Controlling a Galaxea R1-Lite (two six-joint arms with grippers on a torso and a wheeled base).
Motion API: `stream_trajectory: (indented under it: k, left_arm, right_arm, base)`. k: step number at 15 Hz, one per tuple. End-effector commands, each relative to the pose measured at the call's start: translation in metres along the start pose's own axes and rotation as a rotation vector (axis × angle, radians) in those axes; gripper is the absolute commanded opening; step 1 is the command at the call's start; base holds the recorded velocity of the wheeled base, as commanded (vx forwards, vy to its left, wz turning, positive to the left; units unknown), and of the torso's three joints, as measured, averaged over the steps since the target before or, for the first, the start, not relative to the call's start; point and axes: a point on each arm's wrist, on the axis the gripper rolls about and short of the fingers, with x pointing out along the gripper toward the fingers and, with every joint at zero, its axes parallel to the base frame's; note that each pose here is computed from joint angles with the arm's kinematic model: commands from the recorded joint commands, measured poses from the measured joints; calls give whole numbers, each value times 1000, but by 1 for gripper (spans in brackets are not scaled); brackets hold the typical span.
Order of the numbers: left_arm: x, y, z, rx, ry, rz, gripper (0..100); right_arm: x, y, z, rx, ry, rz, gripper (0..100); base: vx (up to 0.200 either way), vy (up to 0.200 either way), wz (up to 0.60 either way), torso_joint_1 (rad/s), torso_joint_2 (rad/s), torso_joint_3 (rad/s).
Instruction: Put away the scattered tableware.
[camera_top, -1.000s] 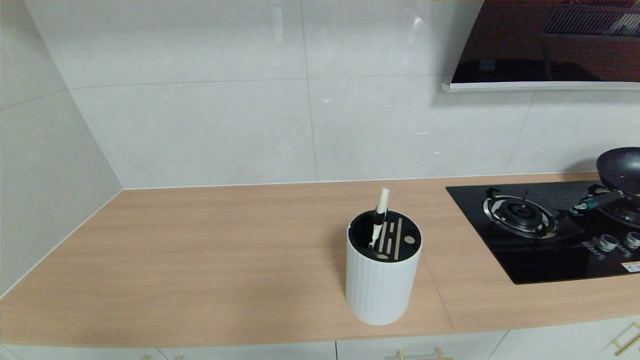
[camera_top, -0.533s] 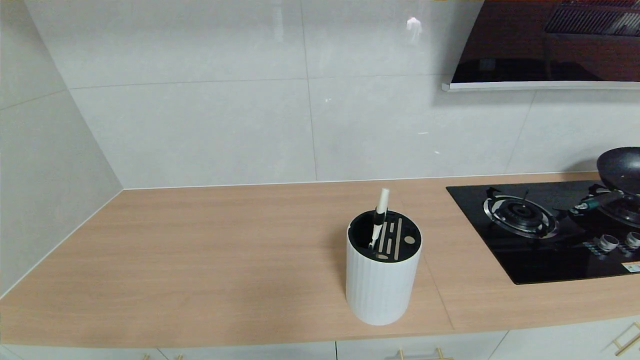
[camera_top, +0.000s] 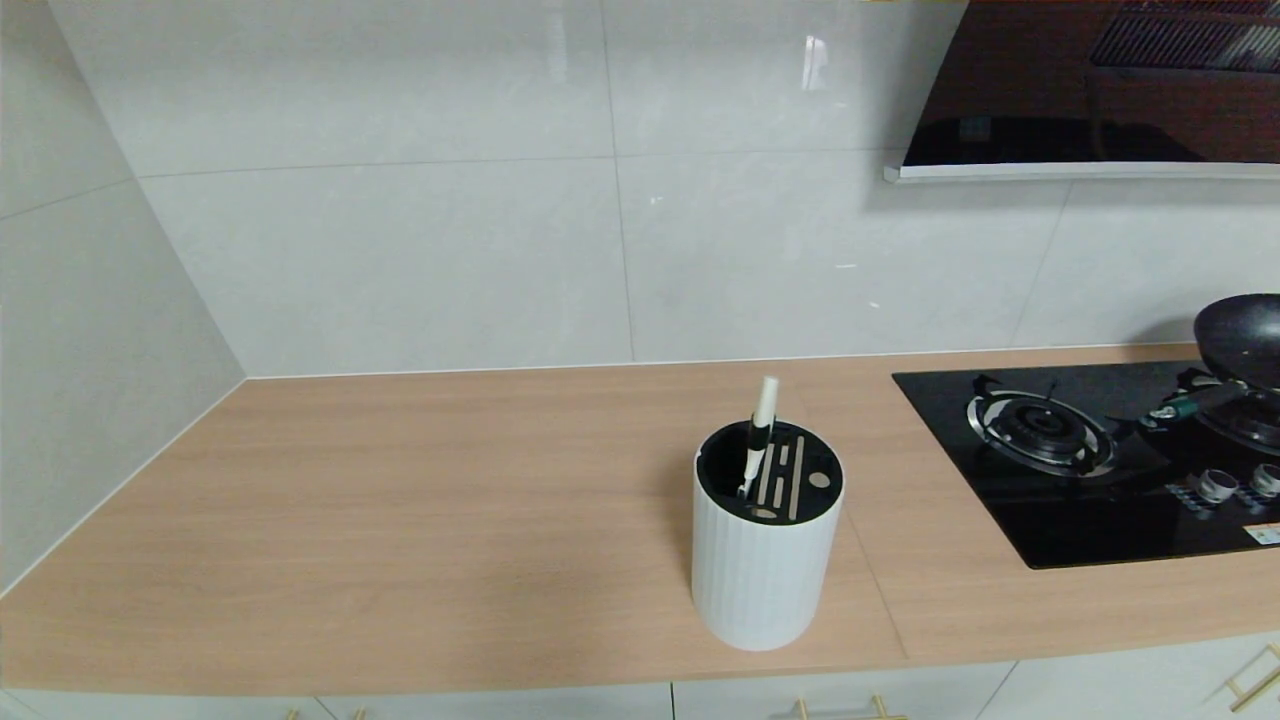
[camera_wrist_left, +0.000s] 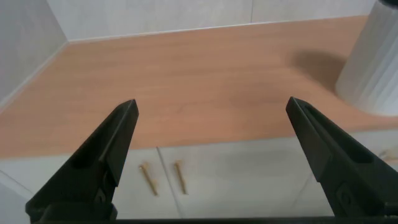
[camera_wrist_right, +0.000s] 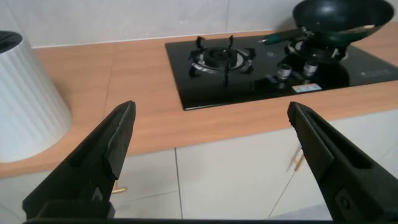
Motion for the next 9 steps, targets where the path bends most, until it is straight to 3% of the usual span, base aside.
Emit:
stream_trajectory:
  k: [1,3,9]
  left_arm:
    - [0,0,0,-8,2,-1,100]
    - [0,0,0,-10,1,-1,100]
    - [0,0,0,-11,2,-1,100]
  right_arm:
    - [0,1,0,-1,-1,33,100]
    - [0,4,-3,8,29,192,100]
    - [0,5,-5,15,43,210,100]
  base:
    - [0,0,0,0,0,0]
    - [0,0,0,0,0,0]
    - [0,0,0,0,0,0]
